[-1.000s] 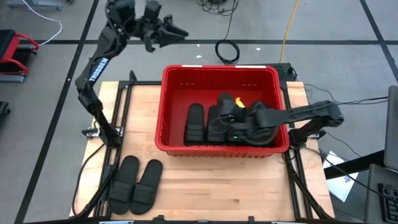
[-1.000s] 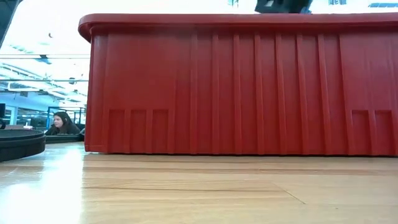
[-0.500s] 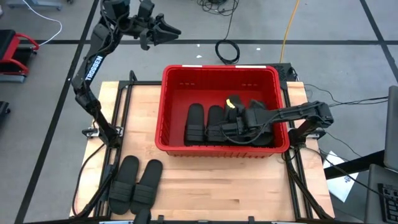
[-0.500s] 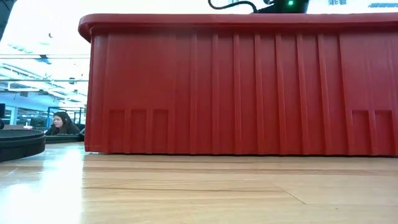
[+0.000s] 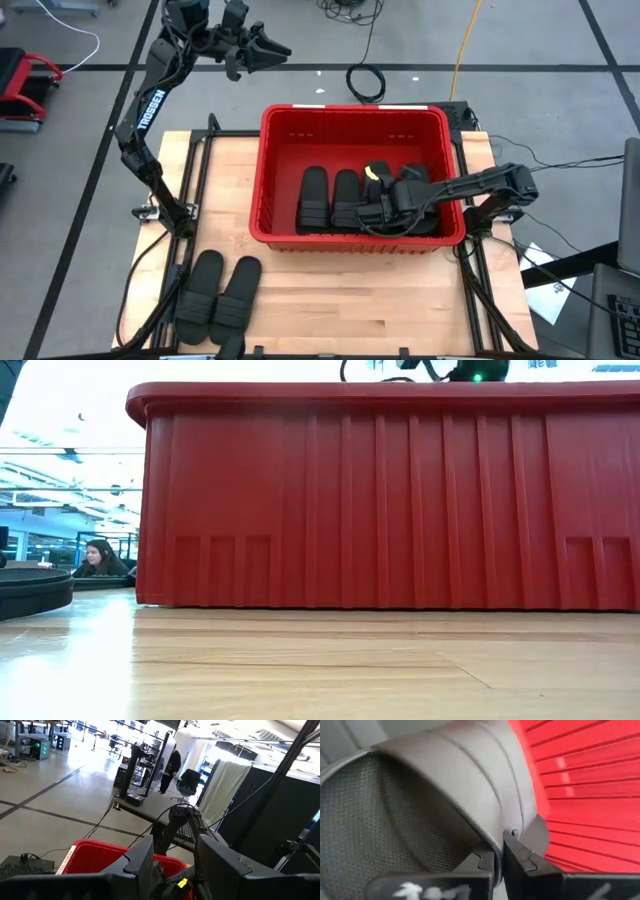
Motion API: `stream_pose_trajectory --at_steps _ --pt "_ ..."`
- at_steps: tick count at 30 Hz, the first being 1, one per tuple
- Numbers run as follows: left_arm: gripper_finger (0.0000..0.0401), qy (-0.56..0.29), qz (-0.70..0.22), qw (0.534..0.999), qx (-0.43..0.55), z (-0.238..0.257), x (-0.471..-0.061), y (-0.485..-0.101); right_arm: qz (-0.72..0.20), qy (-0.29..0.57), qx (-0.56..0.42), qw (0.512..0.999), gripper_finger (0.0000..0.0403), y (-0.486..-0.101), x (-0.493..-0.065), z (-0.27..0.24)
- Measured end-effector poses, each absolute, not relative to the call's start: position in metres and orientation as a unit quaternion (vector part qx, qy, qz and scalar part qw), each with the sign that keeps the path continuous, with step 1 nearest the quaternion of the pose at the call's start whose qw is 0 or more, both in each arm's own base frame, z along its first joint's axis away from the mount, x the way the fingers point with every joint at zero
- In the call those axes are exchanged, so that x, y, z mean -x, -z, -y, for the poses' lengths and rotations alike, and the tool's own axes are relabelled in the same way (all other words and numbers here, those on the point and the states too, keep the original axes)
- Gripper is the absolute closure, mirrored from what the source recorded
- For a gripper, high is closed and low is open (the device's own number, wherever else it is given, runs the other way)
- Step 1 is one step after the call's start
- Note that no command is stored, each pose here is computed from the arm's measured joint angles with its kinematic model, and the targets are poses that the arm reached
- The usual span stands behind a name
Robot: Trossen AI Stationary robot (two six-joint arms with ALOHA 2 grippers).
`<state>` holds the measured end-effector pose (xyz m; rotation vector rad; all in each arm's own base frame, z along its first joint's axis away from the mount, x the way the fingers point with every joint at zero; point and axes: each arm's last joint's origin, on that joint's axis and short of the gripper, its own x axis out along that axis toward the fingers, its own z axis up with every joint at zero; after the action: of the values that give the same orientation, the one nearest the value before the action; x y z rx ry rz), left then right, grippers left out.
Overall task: Pick and place slides into bin
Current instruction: Put the black slide into the red bin
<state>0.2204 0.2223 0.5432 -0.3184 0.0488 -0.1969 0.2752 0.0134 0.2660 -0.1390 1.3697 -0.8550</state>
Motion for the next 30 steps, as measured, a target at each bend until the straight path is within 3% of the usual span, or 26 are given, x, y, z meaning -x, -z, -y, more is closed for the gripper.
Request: stream_pose_trajectory --at_steps 8,16,22,30 --pt "0.0249 0.098 -0.024 0.982 0.158 -0.222 -0.22 -0.543 -0.632 0.351 0.036 0.69 0.0396 -0.251 -0.273 -0.017" --pt "0.0249 0.098 -0.02 0.983 0.152 -0.222 -0.22 -0.544 -0.665 0.303 -0.019 0.683 0.0316 -0.249 -0.274 -0.013" --pt "0.0249 0.103 -0.021 0.983 0.15 -0.222 -0.22 -0.544 -0.642 0.305 -0.04 0.702 0.0279 -0.261 -0.269 -0.01" --pt "0.0249 0.117 -0.022 0.982 0.148 -0.221 -0.22 -0.544 -0.599 0.301 -0.074 0.738 0.0272 -0.289 -0.25 -0.002"
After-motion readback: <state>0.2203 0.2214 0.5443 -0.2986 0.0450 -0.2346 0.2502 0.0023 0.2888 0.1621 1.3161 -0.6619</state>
